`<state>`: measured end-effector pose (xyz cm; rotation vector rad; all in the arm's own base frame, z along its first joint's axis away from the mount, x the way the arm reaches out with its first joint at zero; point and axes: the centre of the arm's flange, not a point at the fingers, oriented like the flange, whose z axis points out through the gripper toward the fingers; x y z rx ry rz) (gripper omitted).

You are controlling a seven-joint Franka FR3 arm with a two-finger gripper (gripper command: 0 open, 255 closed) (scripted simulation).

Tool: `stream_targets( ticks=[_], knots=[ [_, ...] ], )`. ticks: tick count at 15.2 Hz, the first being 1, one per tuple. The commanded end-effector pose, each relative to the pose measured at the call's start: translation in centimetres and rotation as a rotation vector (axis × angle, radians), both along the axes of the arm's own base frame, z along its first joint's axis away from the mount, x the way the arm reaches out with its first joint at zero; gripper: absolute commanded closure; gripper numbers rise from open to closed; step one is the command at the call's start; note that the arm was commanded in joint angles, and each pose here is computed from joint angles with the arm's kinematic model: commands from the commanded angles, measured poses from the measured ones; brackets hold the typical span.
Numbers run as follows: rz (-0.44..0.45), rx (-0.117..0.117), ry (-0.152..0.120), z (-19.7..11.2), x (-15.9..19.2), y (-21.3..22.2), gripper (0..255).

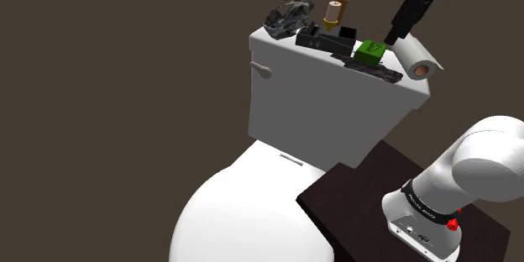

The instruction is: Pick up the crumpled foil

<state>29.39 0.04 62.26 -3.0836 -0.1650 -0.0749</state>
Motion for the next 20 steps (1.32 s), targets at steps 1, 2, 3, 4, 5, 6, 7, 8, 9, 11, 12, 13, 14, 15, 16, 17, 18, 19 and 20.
stream_targets(
  ticks=[1, 2, 3, 4, 5, 6, 7, 8, 9, 11, 12, 13, 14, 15, 16, 17, 18, 19, 20],
  knots=[
    [0.000, 0.000, 0.000, 0.0, 0.0, 0.0, 0],
    [0.026, -0.007, 0.003, 0.2, 1.4, 0.0, 0],
    [0.053, -0.013, 0.007, 0.4, 2.8, 0.0, 0],
    [0.079, -0.020, 0.010, 0.6, 4.1, 0.1, 0],
    [0.105, -0.027, 0.014, 0.8, 5.5, 0.2, 0],
    [0.132, -0.033, 0.017, 1.0, 6.9, 0.3, 0],
    [0.158, -0.040, 0.021, 1.2, 8.2, 0.5, 0],
    [0.184, -0.047, 0.024, 1.3, 9.6, 0.7, 0],
    [0.210, -0.053, 0.028, 1.5, 11.0, 0.9, 0],
    [0.263, -0.067, 0.034, 1.8, 13.7, 1.5, 0],
    [0.289, -0.073, 0.038, 1.9, 15.0, 1.9, 0],
    [0.316, -0.080, 0.041, 2.1, 16.3, 2.3, 0],
    [0.342, -0.087, 0.045, 2.2, 17.6, 2.7, 0],
    [0.368, -0.093, 0.048, 2.3, 19.0, 3.2, 0],
    [0.395, -0.100, 0.052, 2.5, 20.2, 3.7, 0],
    [0.421, -0.107, 0.055, 2.6, 21.5, 4.2, 0],
    [0.447, -0.113, 0.059, 2.7, 22.8, 4.8, 0],
    [0.473, -0.120, 0.062, 2.8, 24.0, 5.4, 0],
    [0.500, -0.127, 0.065, 2.8, 25.3, 6.0, 0]
  ],
)
